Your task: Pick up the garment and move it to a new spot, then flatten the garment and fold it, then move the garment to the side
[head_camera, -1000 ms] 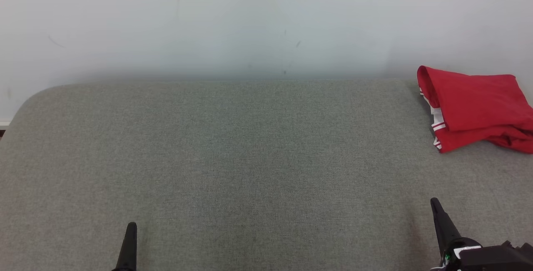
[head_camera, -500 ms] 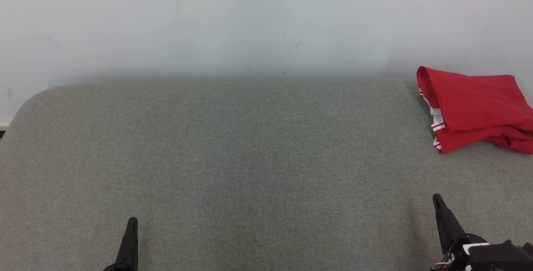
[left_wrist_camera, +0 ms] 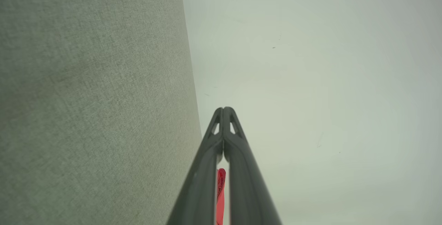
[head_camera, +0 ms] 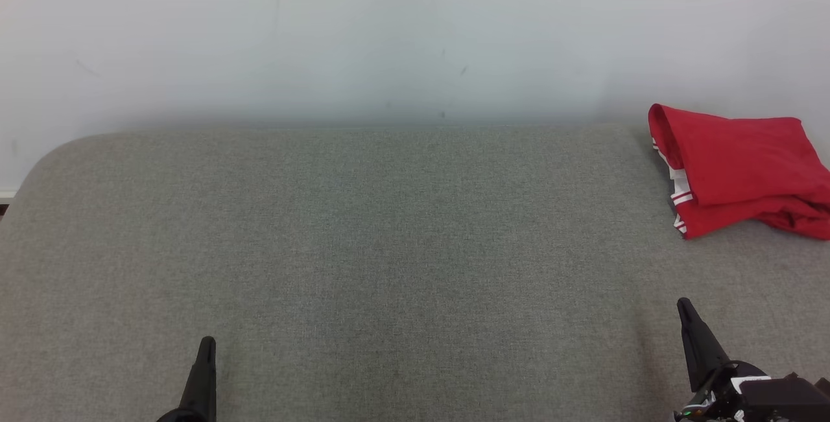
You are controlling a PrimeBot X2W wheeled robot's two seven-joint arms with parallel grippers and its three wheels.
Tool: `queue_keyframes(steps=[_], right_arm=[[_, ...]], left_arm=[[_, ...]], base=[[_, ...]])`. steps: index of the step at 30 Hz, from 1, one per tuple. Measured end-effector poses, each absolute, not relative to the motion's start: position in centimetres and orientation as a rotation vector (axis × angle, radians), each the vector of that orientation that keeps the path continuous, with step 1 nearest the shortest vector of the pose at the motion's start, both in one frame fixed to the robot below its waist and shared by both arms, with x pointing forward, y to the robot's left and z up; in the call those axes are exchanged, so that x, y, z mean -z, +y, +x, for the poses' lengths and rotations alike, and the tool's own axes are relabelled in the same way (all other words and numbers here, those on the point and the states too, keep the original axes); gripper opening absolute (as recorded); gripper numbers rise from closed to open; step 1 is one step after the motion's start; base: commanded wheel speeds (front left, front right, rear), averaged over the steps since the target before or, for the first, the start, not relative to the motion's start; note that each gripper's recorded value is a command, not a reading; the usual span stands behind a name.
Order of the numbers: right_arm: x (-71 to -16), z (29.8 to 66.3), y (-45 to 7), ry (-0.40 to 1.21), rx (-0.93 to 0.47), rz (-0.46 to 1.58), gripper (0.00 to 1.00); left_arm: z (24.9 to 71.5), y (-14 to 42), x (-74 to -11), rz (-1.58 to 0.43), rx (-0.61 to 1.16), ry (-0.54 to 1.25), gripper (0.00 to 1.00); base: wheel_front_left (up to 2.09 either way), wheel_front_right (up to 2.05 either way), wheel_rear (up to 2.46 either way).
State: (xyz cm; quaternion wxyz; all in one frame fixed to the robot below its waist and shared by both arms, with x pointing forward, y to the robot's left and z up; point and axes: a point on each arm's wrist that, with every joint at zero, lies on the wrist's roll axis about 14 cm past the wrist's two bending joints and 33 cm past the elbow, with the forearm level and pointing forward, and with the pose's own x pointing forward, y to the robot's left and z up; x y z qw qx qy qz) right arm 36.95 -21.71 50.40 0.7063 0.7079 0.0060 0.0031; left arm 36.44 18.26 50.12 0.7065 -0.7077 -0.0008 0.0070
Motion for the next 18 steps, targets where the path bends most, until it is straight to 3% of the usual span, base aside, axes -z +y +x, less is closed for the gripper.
queue_keyframes(steps=[18], right_arm=[[-50.41,36.94,-21.70,0.013,-0.008,1.578,0.00]], left_arm=[[36.45,18.26,-50.14,-1.572,-0.015,-0.002,0.00]], base=[[0.00,0.00,0.00]])
